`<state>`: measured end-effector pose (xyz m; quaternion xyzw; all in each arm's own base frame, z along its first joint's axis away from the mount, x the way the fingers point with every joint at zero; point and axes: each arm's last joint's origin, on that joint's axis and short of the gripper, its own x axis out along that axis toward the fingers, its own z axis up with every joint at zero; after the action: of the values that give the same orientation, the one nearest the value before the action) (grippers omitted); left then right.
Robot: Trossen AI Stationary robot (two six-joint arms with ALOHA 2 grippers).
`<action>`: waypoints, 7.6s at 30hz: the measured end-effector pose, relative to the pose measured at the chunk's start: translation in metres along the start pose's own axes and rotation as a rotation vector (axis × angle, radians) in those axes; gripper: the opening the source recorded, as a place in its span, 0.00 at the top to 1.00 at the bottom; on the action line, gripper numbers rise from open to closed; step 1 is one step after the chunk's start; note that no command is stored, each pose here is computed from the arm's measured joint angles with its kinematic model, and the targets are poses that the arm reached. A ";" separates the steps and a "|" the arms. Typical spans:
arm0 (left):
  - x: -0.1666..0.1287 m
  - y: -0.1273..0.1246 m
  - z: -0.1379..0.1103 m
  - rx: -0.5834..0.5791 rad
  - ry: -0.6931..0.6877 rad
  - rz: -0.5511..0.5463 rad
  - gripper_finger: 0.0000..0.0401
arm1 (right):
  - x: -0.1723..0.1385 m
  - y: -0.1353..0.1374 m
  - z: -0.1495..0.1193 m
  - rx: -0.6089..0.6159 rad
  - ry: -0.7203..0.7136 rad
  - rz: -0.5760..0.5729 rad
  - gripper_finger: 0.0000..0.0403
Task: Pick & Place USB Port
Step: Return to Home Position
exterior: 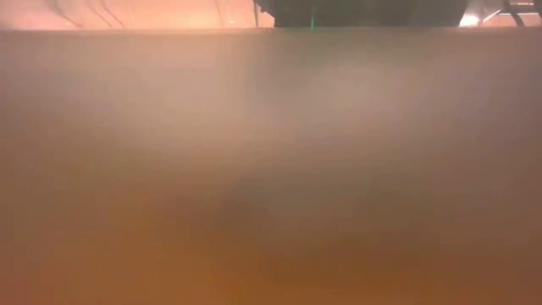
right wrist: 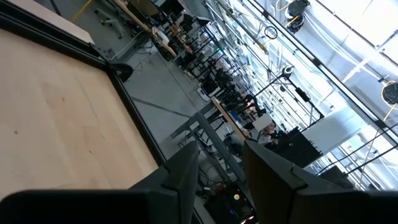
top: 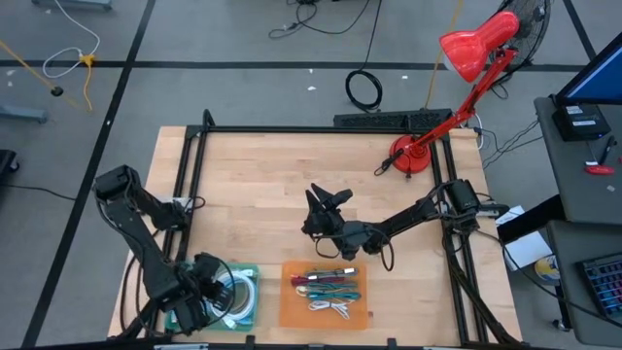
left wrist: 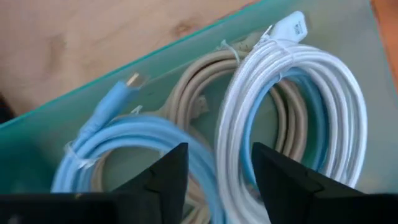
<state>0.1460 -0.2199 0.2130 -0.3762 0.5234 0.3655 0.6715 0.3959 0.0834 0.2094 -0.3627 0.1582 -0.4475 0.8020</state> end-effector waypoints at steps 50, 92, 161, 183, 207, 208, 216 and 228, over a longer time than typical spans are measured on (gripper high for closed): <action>-0.044 0.008 0.041 0.348 -0.845 -0.378 0.51 | 0.017 -0.125 -0.160 0.783 -0.076 0.951 1.00; -0.020 0.010 0.061 0.445 -0.852 -0.194 0.51 | -0.095 -0.139 -0.236 0.679 -0.040 0.992 1.00; -0.020 0.010 0.058 0.439 -0.815 -0.208 0.51 | -0.092 -0.182 -0.241 0.811 -0.314 0.873 1.00; -0.018 0.015 0.065 0.482 -0.779 -0.107 0.85 | -0.091 -0.183 -0.241 0.951 -0.246 0.868 1.00; -0.006 0.108 0.123 0.512 -1.005 -0.456 1.00 | -0.091 -0.183 -0.241 0.952 -0.247 0.868 1.00; -0.009 0.106 0.125 0.536 -1.019 -0.494 1.00 | -0.091 -0.183 -0.241 0.951 -0.246 0.868 1.00; 0.000 0.098 0.150 0.700 -1.118 -0.672 1.00 | -0.091 -0.183 -0.241 0.952 -0.247 0.868 1.00; 0.022 0.117 0.204 0.688 -1.078 -0.656 1.00 | -0.091 -0.183 -0.241 0.952 -0.247 0.868 1.00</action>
<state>0.1339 0.0157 0.2117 -0.0483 0.0645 0.0943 0.9923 0.0967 -0.0084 0.1699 0.0798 -0.0186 -0.0595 0.9949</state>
